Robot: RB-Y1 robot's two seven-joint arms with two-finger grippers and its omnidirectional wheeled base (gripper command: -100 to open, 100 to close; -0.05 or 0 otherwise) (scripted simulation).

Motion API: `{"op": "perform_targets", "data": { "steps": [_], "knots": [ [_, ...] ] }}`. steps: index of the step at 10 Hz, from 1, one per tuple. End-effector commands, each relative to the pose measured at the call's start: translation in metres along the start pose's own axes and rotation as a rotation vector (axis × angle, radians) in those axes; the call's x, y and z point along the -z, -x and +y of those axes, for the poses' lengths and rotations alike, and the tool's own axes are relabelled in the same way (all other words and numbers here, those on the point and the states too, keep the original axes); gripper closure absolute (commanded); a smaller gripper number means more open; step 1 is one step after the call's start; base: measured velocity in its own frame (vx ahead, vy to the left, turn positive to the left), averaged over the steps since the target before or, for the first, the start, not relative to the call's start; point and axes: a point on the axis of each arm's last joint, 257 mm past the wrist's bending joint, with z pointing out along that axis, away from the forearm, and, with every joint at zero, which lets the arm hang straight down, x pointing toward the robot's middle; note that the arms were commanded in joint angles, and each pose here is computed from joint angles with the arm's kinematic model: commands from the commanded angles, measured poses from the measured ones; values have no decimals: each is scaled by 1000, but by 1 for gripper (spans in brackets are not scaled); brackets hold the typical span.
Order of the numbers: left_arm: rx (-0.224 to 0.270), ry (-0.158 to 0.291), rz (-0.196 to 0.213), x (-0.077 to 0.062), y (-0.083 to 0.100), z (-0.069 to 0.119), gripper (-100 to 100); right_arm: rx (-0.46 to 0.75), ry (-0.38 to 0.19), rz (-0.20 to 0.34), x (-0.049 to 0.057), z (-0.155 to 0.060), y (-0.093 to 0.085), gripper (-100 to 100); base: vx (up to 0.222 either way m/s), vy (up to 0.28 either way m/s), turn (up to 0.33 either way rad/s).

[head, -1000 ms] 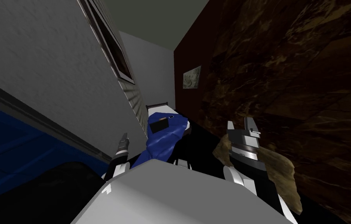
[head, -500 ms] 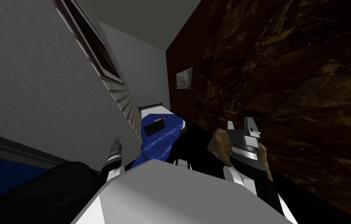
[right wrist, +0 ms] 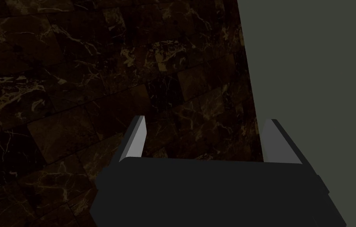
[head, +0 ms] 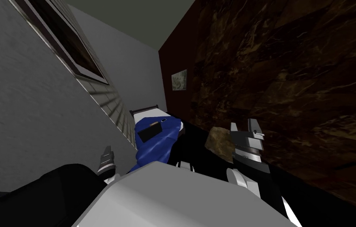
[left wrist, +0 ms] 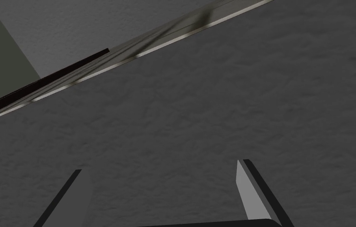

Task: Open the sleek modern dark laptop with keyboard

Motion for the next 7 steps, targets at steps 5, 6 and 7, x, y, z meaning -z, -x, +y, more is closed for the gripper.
{"op": "perform_targets", "data": {
  "steps": [5, 6, 7],
  "knots": [
    [-51, 91, -127, 16, 58, 45, -100, 0, 0, 0, 0, 0, 0, 0, 3, 18, -201],
    [-60, 100, -173, 19, 77, 50, -100, 0, 0, 0, 0, 0, 0, 0, 3, 25, -344],
    [-68, 124, -175, 25, 80, 59, -100, 0, 0, 0, 0, 0, 0, 0, 2, 27, -159]
  ]
}}
